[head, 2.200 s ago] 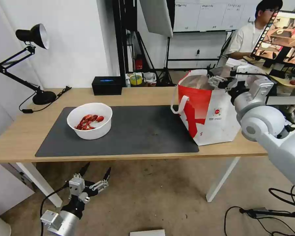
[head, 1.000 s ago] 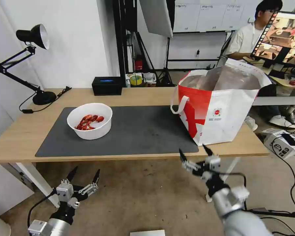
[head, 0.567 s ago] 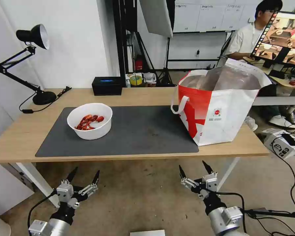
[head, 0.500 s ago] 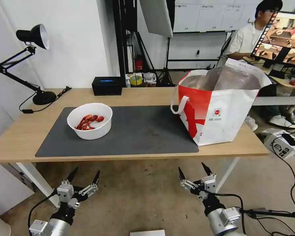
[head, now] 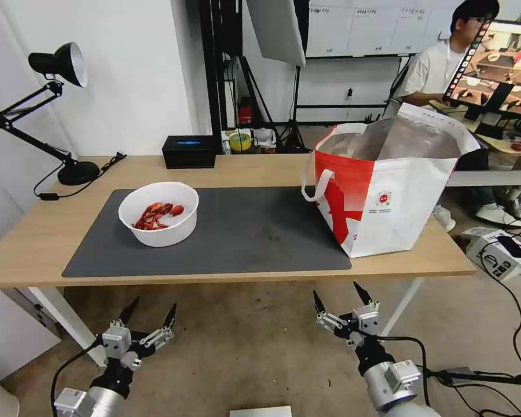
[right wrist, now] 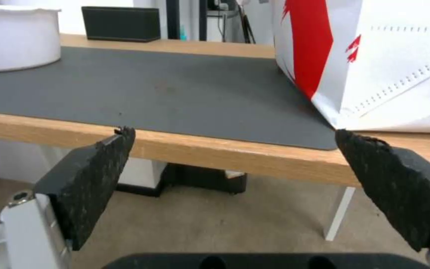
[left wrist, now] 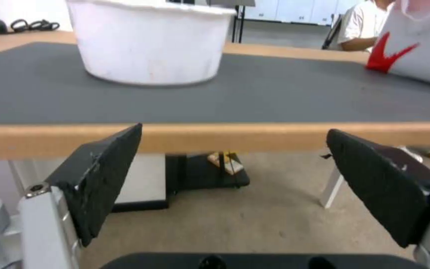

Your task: Pick up the trash from the table and place it into the takeout bag.

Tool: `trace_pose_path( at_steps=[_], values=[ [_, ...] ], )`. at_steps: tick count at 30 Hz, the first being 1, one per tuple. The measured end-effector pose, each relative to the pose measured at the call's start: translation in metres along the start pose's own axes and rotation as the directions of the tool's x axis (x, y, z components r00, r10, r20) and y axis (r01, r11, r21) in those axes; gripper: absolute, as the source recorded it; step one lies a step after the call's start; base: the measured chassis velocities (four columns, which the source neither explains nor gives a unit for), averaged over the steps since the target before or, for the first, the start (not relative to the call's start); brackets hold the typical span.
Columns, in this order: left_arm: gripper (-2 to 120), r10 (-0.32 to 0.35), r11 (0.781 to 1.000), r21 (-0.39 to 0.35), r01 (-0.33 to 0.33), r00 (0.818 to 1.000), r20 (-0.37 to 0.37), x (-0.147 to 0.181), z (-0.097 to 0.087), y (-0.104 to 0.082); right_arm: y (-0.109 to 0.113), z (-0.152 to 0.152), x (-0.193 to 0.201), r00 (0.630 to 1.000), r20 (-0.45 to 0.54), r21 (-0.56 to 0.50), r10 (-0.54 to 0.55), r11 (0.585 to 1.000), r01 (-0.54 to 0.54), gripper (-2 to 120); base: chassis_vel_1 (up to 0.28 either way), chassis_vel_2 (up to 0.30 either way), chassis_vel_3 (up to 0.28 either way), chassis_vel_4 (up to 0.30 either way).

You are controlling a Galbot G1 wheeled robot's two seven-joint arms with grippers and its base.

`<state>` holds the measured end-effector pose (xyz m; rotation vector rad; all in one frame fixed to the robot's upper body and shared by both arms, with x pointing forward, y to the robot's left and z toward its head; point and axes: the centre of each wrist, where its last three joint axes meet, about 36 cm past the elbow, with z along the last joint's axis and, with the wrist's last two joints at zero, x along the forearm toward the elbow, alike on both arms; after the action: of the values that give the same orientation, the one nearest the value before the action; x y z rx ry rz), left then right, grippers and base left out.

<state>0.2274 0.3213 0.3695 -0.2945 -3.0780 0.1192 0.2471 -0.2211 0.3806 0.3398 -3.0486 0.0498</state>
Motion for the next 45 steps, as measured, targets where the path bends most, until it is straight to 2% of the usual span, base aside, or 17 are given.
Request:
trace_pose_path(
  at_steps=[6, 9, 10, 13, 15, 17, 18, 21, 23, 25, 26, 29, 34, 37, 38, 41, 45],
  values=[
    [100, -0.002, 1.000, -0.003, 0.002, 1.000, 0.022, -0.021, -0.030, 0.019, 0.000, 0.000, 0.000, 1.000, -0.001, 0.000, 0.000, 1.000, 0.000, 100, 0.000, 0.000, 0.000, 0.000],
    [100, 0.017, 0.999, -0.051, -0.017, 1.000, 0.007, -0.041, -0.071, 0.046, 0.000, 0.000, 0.000, 1.000, -0.001, 0.000, 0.001, 1.000, -0.001, 100, 0.000, 0.000, 0.000, 0.000],
    [100, 0.017, 0.999, -0.051, -0.017, 1.000, 0.007, -0.041, -0.071, 0.046, 0.000, 0.000, 0.000, 1.000, -0.001, 0.000, 0.001, 1.000, -0.001, 100, 0.000, 0.000, 0.000, 0.000],
    [100, 0.014, 0.998, -0.069, -0.014, 1.000, -0.002, -0.062, -0.107, 0.065, 0.000, 0.000, 0.000, 1.000, -0.001, -0.001, 0.001, 1.000, -0.001, 100, 0.000, 0.000, 0.000, 0.000],
    [100, 0.016, 0.997, -0.073, -0.017, 1.000, -0.009, -0.067, -0.114, 0.068, 0.000, 0.000, 0.000, 1.000, -0.001, -0.001, 0.001, 1.000, -0.001, 100, 0.000, 0.000, 0.000, 0.000],
    [100, 0.008, 0.994, -0.105, -0.013, 0.999, -0.051, -0.088, -0.142, 0.079, 0.000, 0.000, 0.000, 1.000, -0.001, 0.000, 0.001, 1.000, -0.001, 100, 0.000, 0.000, 0.000, 0.000],
    [100, 0.008, 0.994, -0.105, -0.013, 0.999, -0.051, -0.088, -0.142, 0.079, 0.000, 0.000, 0.000, 1.000, -0.001, 0.000, 0.001, 1.000, -0.001, 100, 0.000, 0.000, 0.000, 0.000],
    [100, 0.001, 0.997, -0.077, -0.010, 0.993, -0.114, -0.113, -0.167, 0.085, 0.000, 0.000, 0.000, 1.000, -0.001, -0.001, 0.002, 1.000, -0.002, 100, 0.000, 0.000, 0.000, 0.000],
    [100, -0.001, 0.998, -0.059, -0.007, 0.991, -0.135, -0.122, -0.175, 0.087, 0.000, 0.000, 0.000, 1.000, -0.001, -0.001, 0.002, 1.000, -0.002, 100, 0.000, 0.000, 0.000, 0.000],
    [100, 0.008, 1.000, -0.016, -0.012, 0.978, -0.211, -0.142, -0.193, 0.095, 0.000, -0.001, 0.000, 1.000, -0.001, -0.001, 0.002, 1.000, -0.002, 100, 0.000, 0.000, 0.000, 0.000],
    [100, 0.008, 1.000, -0.016, -0.012, 0.978, -0.211, -0.142, -0.193, 0.095, 0.000, -0.001, 0.000, 1.000, -0.001, -0.001, 0.002, 1.000, -0.002, 100, 0.000, 0.000, 0.000, 0.000],
    [100, 0.016, 1.000, 0.005, -0.015, 0.957, -0.289, -0.169, -0.219, 0.108, 0.000, -0.001, 0.000, 1.000, -0.001, -0.001, 0.002, 1.000, -0.002, 100, 0.000, 0.000, 0.000, 0.000],
    [100, -0.008, 1.000, -0.018, 0.002, 0.943, -0.331, -0.189, -0.235, 0.123, 0.000, -0.001, 0.000, 1.000, 0.000, -0.001, 0.002, 1.000, -0.002, 100, 0.000, 0.000, 0.000, 0.000],
    [100, -0.028, 1.000, -0.016, 0.023, 0.911, -0.410, -0.200, -0.245, 0.135, 0.000, -0.001, 0.000, 1.000, 0.000, -0.001, 0.001, 1.000, -0.001, 100, 0.000, 0.000, 0.000, 0.000],
    [100, -0.028, 1.000, -0.016, 0.023, 0.911, -0.410, -0.200, -0.245, 0.135, 0.000, -0.001, 0.000, 1.000, 0.000, -0.001, 0.001, 1.000, -0.001, 100, 0.000, 0.000, 0.000, 0.000],
    [100, -0.050, 0.998, 0.018, 0.067, 0.876, -0.480, -0.205, -0.245, 0.143, 0.000, -0.001, 0.000, 1.000, 0.000, -0.001, 0.001, 1.000, -0.001, 100, 0.000, 0.000, 0.000, 0.000],
    [100, -0.047, 0.994, 0.065, 0.093, 0.860, -0.508, -0.210, -0.240, 0.152, 0.000, -0.001, 0.000, 1.000, 0.000, -0.001, 0.001, 1.000, -0.001, 100, 0.000, 0.000, 0.000, 0.000]
  ],
)
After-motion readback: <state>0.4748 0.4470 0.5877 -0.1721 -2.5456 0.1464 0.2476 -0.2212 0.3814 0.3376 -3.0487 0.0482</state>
